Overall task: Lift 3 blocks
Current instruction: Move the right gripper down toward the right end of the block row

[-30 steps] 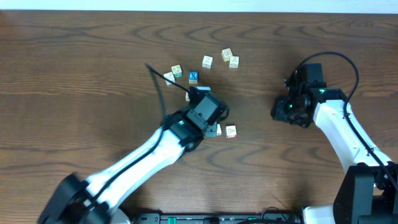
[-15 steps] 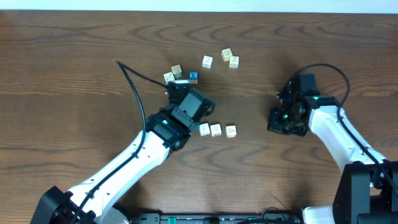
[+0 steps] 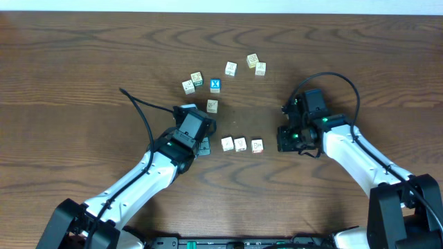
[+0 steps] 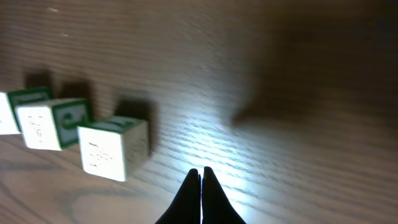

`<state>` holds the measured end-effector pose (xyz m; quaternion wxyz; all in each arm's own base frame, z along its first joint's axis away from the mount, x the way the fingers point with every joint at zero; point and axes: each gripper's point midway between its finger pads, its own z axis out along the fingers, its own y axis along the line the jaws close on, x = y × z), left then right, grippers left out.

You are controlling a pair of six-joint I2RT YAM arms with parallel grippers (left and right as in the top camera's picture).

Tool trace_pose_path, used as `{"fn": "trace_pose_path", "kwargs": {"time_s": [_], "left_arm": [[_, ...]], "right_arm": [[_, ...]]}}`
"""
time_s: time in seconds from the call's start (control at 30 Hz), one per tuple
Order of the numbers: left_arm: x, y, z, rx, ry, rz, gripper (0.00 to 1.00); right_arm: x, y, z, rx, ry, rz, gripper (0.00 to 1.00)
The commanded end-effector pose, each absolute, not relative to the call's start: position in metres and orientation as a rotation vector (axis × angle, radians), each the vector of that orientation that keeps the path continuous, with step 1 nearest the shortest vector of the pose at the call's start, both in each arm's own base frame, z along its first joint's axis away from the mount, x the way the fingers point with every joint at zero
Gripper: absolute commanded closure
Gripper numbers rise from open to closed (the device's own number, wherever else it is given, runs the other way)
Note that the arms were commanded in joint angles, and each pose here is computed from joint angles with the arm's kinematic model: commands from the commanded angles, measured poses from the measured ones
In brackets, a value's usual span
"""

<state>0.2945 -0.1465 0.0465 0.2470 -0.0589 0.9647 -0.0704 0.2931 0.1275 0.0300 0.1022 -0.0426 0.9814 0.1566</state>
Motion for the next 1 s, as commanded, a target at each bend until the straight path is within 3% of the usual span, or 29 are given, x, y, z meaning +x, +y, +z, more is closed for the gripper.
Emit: {"fn": "trace_pose_path", "kwargs": {"time_s": [0.0, 0.67, 0.97], "left_arm": [[0.285, -0.155, 0.036, -0.101, 2.69, -0.272, 0.93], [0.278, -0.173, 0.009, -0.073, 2.781, -0.371, 0.92], [0.281, -0.181, 0.013, -0.062, 2.763, -0.428, 0.92]], "right_arm": [[0.289, 0.141, 0.028, -0.163, 2.898, 0.489, 0.99], [0.276, 0.172, -0.014, -0.167, 3.002, 0.538, 0.99], [0.287, 0.181, -0.01, -0.183, 2.94, 0.593, 0.99]]}}
